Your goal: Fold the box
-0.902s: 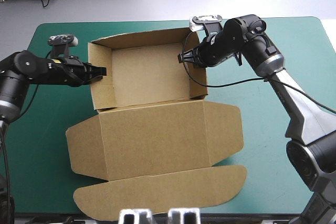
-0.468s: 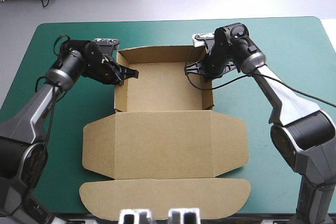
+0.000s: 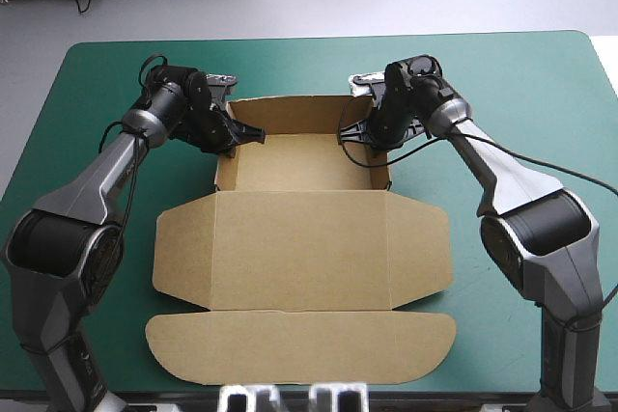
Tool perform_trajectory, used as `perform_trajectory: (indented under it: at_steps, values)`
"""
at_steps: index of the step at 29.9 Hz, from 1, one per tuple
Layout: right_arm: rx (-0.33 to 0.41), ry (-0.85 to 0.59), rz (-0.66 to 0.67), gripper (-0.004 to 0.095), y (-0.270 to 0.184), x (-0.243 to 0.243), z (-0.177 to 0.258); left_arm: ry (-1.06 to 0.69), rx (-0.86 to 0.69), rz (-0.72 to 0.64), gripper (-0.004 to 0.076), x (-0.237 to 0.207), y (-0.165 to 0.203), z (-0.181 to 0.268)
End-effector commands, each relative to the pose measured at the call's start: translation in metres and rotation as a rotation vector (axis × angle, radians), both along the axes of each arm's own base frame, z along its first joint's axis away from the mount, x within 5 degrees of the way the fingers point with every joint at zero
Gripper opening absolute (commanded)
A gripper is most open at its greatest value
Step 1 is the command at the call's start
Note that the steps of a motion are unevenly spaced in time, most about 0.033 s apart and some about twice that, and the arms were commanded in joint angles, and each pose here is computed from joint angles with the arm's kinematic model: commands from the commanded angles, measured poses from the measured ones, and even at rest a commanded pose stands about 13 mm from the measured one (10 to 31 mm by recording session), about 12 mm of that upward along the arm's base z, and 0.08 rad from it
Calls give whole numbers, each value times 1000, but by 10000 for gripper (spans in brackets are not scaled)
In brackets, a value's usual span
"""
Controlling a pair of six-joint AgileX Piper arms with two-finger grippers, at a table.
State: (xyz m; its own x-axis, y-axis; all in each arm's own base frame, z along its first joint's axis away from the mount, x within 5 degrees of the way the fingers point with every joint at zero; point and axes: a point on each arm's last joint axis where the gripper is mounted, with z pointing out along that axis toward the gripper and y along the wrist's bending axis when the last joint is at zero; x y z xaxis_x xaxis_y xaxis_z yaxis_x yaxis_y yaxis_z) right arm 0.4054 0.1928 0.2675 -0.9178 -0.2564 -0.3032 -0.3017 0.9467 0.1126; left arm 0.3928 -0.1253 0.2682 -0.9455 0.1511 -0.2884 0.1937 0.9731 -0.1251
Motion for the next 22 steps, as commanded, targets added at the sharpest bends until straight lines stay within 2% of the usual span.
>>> perform_trajectory:
  at_steps: [1, 3, 5, 8, 15, 22]
  values:
    - [91, -127, 84, 62, 14, -4, 30, -43, -89, -83, 0, -4, -18, 16]
    - [37, -128, 92, 153, 10, -4, 32, -31, -77, -104, 24, -6, -18, 20]
    - [-22, -129, 95, 291, 5, -4, 36, -31, -74, -112, 64, -6, -17, 26]
    - [-61, -145, 96, 420, 1, -3, 44, -64, -67, -156, 148, -4, -17, 37]
    - [-56, -186, 92, 448, 0, -2, 62, -105, -78, -164, 385, -2, -19, 48]
    - [-131, -221, 38, 449, -8, 1, 64, -133, -89, -145, 402, 1, -19, 49]
